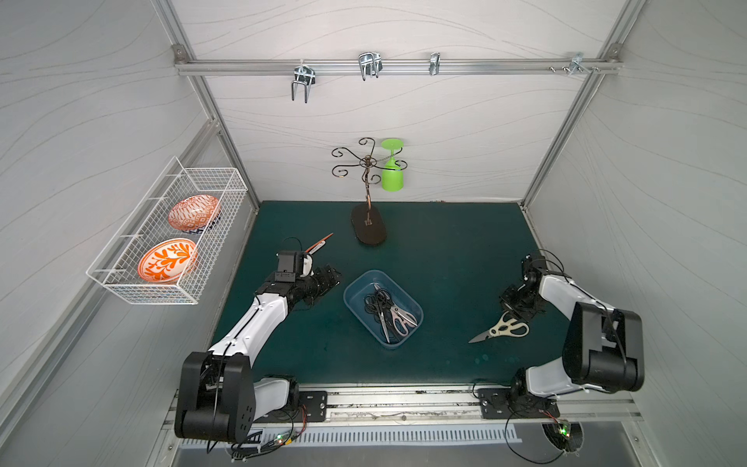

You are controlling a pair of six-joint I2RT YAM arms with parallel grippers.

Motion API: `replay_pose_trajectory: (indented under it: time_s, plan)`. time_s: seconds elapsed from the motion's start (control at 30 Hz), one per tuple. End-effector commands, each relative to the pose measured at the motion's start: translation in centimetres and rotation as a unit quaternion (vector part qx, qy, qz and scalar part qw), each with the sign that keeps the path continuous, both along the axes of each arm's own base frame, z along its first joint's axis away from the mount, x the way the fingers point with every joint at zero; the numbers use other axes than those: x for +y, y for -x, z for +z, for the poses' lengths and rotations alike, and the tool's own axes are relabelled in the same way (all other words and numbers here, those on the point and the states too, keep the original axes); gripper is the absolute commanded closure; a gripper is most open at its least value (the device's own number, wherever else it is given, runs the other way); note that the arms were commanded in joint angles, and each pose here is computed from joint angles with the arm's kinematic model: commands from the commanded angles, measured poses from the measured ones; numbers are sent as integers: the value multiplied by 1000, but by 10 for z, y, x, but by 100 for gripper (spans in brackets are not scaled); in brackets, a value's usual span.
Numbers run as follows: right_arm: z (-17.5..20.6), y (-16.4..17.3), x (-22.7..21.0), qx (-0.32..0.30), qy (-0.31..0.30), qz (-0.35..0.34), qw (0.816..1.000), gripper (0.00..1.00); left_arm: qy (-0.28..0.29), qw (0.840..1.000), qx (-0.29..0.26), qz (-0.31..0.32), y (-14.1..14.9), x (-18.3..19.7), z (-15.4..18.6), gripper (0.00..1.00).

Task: Put the scissors into the storage box
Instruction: Pick up the scissors from the center of the board.

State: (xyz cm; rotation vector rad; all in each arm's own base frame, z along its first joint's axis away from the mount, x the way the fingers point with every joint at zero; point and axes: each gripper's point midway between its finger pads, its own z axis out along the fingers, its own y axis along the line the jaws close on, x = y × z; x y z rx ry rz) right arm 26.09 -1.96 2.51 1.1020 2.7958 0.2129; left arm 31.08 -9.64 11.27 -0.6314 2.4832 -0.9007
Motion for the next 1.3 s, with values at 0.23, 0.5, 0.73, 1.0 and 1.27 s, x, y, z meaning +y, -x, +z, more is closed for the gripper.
replay_pose_trajectory:
  time_s: [0.23, 0.5, 0.73, 1.0, 1.27]
  plan:
    - [-20, 9, -3, 24, 4, -12, 1000, 79, -12, 1000, -29, -3, -7, 1, 15, 13]
    - [-21, 8, -5, 20, 8, -12, 1000, 91, -13, 999, -29, -2, -8, 2, 15, 13]
    - [1, -5, 3, -11, 12, 14, 1000, 100, -16, 1000, -26, 0, -8, 3, 13, 13]
    - [76, -53, 67, -99, 20, 144, 984, 100, -19, 1000, -18, 5, -7, 5, 10, 13]
    - [151, -77, 194, -182, 17, 355, 917, 100, -8, 999, -24, 34, -13, 25, 14, 13]
